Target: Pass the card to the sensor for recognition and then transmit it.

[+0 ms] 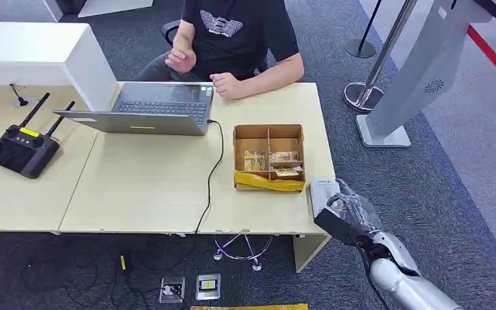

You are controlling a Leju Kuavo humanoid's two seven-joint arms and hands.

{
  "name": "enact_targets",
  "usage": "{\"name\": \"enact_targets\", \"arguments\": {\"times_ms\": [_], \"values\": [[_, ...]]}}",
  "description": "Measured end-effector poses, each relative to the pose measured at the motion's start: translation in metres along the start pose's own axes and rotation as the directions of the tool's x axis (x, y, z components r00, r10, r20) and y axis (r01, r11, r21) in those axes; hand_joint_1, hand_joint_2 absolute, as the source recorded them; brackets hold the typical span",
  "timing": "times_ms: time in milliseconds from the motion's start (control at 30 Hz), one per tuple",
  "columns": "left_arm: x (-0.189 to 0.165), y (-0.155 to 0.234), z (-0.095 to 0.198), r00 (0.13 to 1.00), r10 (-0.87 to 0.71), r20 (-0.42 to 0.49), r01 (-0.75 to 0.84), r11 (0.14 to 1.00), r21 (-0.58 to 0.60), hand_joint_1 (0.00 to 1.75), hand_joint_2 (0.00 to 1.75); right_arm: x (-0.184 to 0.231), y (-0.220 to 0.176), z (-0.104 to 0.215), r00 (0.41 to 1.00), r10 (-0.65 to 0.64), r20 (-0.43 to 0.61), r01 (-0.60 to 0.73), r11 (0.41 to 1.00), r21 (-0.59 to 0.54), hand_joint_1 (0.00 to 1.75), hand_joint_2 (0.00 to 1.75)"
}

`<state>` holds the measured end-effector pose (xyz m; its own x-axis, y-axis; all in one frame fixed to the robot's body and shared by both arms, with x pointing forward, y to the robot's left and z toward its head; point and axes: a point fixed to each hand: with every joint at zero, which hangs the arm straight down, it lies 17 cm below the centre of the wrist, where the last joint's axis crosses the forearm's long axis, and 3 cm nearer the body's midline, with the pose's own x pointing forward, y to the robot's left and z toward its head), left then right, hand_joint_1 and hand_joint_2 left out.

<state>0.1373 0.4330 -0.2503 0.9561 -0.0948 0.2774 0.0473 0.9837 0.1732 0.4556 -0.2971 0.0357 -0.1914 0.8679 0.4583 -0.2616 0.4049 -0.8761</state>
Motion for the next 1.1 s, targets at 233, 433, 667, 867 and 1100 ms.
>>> {"name": "enact_targets", "arguments": {"times_ms": [233,433,667,867,1100], "values": [[0.000,-0.001,0.000,1.000,0.001,0.002,-0.001,1.000,-0.001,0.00,0.00,0.008,-0.008,-0.008,1.000,0.000,0.017,0.000,1.000,-0.002,1.75,1.75],[0.001,-0.003,0.000,1.000,0.000,0.005,0.000,1.000,-0.004,0.00,0.00,0.021,-0.017,-0.014,0.999,-0.003,0.044,0.003,1.000,-0.007,1.75,1.75],[0.001,-0.004,0.000,1.000,-0.005,0.008,0.005,1.000,-0.006,0.00,0.00,0.047,-0.048,-0.026,0.996,0.016,0.093,-0.011,0.998,-0.056,1.75,1.75],[0.002,-0.004,0.000,1.000,-0.019,0.012,0.019,1.000,-0.008,0.00,0.00,0.070,-0.102,-0.046,0.987,0.068,0.144,-0.049,0.990,-0.133,1.75,1.75],[0.006,-0.006,0.000,0.999,-0.034,0.035,0.034,0.999,-0.010,0.00,0.00,0.121,-0.147,-0.070,0.958,0.141,0.251,-0.085,0.972,-0.220,1.75,1.75]]}}
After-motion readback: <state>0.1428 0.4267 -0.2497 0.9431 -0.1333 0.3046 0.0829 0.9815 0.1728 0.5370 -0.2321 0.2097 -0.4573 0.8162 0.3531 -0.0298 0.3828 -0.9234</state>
